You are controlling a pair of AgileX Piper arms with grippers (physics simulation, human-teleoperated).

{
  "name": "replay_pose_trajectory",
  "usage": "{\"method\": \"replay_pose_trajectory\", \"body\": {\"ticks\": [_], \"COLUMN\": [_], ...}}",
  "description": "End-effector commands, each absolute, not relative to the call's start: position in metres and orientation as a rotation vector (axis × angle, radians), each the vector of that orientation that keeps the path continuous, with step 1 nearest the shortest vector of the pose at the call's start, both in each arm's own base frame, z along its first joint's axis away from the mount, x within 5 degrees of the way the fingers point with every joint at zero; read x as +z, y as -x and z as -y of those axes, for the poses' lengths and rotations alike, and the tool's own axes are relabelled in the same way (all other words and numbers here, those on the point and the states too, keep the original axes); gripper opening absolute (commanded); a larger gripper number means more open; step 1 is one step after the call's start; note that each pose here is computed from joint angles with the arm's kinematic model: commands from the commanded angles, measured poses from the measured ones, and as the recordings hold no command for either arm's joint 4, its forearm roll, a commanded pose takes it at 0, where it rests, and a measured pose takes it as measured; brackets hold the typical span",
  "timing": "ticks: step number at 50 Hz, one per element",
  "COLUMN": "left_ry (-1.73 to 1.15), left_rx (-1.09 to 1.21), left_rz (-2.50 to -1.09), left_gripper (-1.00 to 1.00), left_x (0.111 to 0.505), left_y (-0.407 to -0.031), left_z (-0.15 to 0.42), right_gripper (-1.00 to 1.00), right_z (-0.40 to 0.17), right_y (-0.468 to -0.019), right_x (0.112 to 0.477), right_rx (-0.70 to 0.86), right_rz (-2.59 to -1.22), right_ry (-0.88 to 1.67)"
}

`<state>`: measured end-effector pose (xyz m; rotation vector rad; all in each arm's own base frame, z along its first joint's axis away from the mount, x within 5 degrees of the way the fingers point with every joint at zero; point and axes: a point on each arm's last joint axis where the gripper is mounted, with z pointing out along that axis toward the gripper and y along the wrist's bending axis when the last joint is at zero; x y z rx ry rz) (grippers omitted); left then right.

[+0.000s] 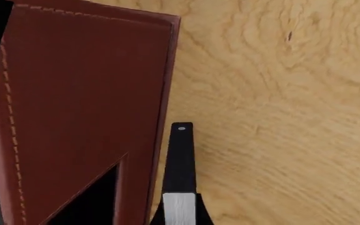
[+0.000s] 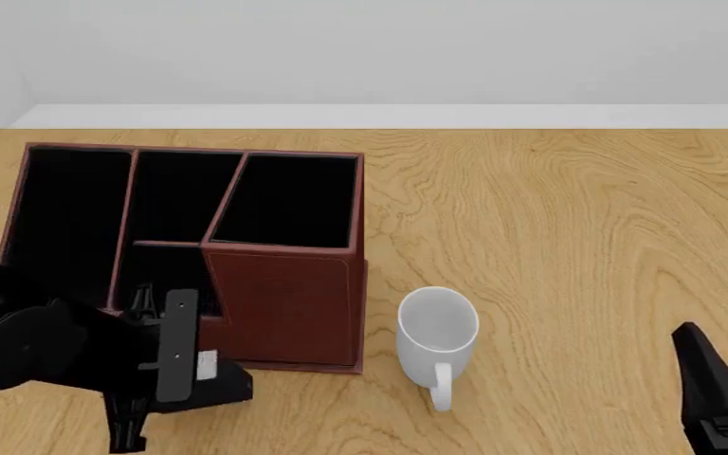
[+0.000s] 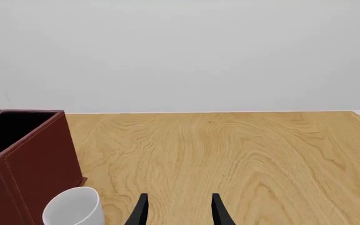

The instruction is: Pick up the book and place it in the front compartment of the caddy.

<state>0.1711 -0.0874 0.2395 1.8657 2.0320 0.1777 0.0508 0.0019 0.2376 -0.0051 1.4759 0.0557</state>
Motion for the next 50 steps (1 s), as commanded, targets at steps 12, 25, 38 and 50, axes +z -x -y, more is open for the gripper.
{"method": "replay_pose_trajectory", "body": {"ticks": [12, 25, 38, 50], "left_ry": [-1.846, -1.876, -1.920, -1.949], "left_rx": [0.209, 0.230, 0.292, 0.427], "left_rz": [-2.118, -2.084, -2.023, -1.984], "left_gripper": [-1.00, -1.00, -1.00, -1.00], "left_x": [0.245, 0.272, 0.298, 0.304], "left_y": [-0.157, -0.135, -0.116, -0.102], "left_z": [0.047, 0.038, 0.025, 0.004], "right_gripper": [1.00, 1.00, 1.00, 1.00], "right_z": [-0.002, -0.002, -0.002, -0.002], "right_y": [-0.049, -0.045, -0.044, -0.043], "right_x": [0.244, 0.257, 0.262, 0.264], "right_rx": [0.063, 0.075, 0.078, 0.088], "right_rz": [-1.461, -1.437, -1.429, -1.422], "right_ry": [0.000, 0.002, 0.003, 0.006]}}
